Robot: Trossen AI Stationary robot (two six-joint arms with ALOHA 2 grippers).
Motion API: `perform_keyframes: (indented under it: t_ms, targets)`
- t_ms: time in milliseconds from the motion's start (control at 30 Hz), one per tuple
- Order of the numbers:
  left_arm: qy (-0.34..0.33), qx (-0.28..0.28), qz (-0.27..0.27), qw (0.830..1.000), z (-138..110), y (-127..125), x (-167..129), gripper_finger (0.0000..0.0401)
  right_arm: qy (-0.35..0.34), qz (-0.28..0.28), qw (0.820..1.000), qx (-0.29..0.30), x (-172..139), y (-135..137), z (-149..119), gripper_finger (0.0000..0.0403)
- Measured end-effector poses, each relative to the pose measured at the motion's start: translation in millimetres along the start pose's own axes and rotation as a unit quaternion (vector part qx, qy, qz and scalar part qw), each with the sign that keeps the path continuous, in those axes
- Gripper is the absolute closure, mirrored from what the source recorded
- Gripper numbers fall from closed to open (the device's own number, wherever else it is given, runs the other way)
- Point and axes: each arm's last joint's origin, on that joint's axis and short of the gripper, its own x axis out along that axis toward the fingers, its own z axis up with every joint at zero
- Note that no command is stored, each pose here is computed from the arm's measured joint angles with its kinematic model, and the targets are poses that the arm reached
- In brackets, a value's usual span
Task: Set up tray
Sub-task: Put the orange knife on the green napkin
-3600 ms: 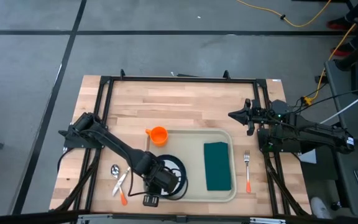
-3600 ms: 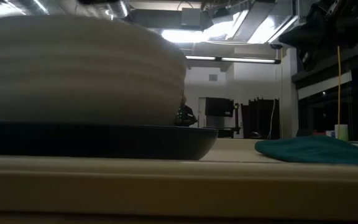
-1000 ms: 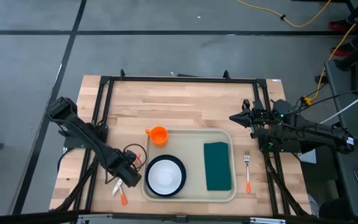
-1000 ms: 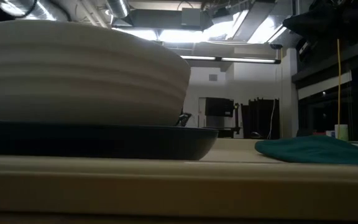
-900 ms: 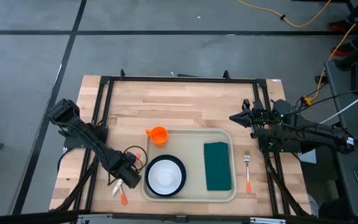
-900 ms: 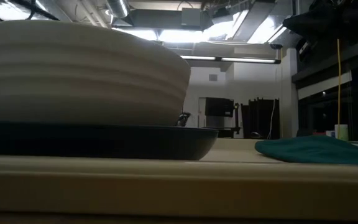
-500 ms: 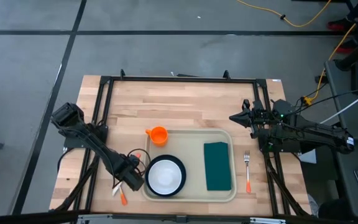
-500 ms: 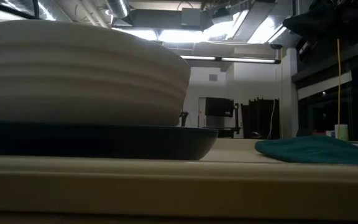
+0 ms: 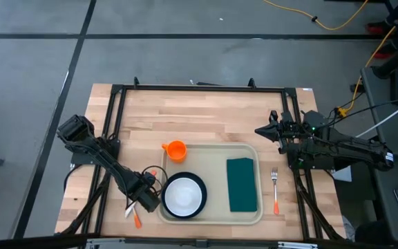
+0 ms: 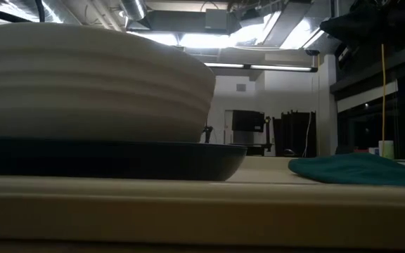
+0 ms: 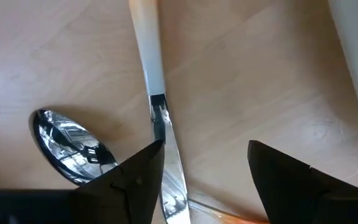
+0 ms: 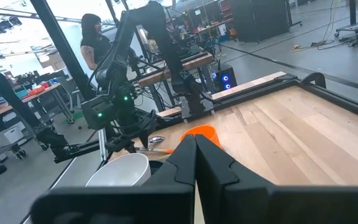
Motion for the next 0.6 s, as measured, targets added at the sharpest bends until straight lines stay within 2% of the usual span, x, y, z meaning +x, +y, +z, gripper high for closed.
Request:
perform_keyframes:
  t_ms: [167,400,600]
  targets:
    - [-0.012,0.000,0.032,0.999,1.6,6.2,-0.3,0.0176,0.000,0.000,1.000,0.000,0.0,0.0,0.0,0.0397]
    - [-0.027,0.002,0.024,0.999,4.6,4.0,1.1,0.0176,0.000,0.000,1.000,0.003,0.0,0.0,0.0,0.0397]
    - [-0.014,-0.003,0.030,0.999,6.4,13.0,12.9,0.0176,0.000,0.000,1.000,0.015,0.0,0.0,0.0,0.0397]
